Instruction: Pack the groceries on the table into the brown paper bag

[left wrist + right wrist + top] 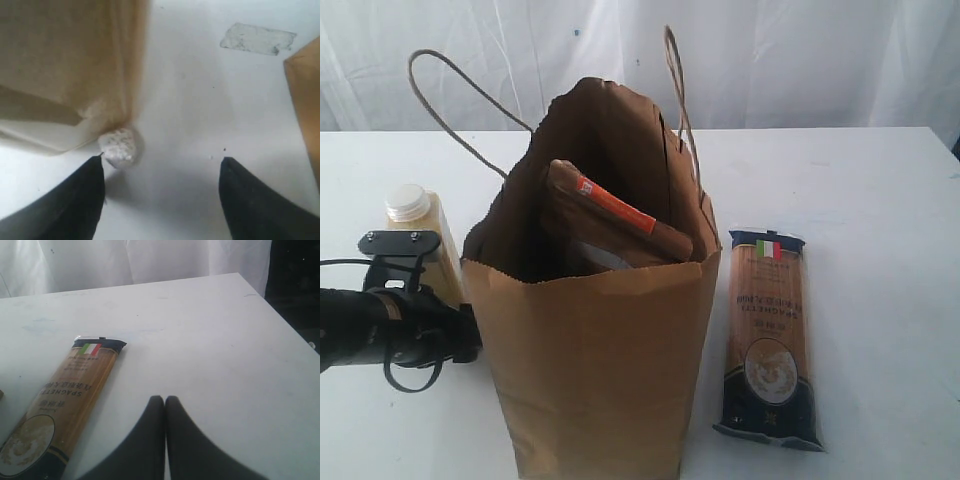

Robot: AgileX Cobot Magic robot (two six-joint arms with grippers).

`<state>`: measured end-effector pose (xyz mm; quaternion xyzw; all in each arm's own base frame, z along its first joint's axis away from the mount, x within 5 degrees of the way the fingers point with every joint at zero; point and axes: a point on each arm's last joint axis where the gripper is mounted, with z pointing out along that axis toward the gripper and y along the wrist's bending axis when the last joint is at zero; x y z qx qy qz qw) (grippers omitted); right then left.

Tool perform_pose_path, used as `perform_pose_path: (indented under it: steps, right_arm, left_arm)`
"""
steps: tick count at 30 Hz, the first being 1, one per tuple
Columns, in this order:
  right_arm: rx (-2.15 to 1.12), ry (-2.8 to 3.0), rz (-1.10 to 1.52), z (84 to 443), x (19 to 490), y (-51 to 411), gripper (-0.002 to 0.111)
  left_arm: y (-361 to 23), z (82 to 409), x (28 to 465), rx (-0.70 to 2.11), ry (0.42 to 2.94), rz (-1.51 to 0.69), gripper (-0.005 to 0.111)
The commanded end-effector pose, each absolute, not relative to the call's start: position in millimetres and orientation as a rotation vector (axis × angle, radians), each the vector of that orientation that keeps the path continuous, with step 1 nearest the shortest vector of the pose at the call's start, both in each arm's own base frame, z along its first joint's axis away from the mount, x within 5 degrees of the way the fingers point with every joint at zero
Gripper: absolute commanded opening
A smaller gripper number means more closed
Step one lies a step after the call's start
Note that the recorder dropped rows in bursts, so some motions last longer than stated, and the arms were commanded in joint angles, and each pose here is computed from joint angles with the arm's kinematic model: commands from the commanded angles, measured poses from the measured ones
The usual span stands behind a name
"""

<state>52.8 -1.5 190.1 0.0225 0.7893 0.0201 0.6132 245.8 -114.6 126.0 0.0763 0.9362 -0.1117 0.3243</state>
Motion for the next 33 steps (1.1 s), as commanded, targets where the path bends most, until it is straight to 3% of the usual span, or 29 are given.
perform_pose_path:
  steps: [1, 25, 33]
  right_arm:
    - [0.055, 1.81, 0.045, 190, 53, -2, 0.0]
    - [0.055, 1.81, 0.045, 190, 53, -2, 0.0]
    - [0.055, 1.81, 0.045, 190, 53, -2, 0.0]
  left_arm:
    - [-111, 122, 244, 0.134, 2.507, -0.269, 0.068]
    - [-106, 104, 250, 0.077, 2.506, -0.181, 0.068]
    - [-107, 103, 249, 0.133, 2.513, -0.17, 0.041]
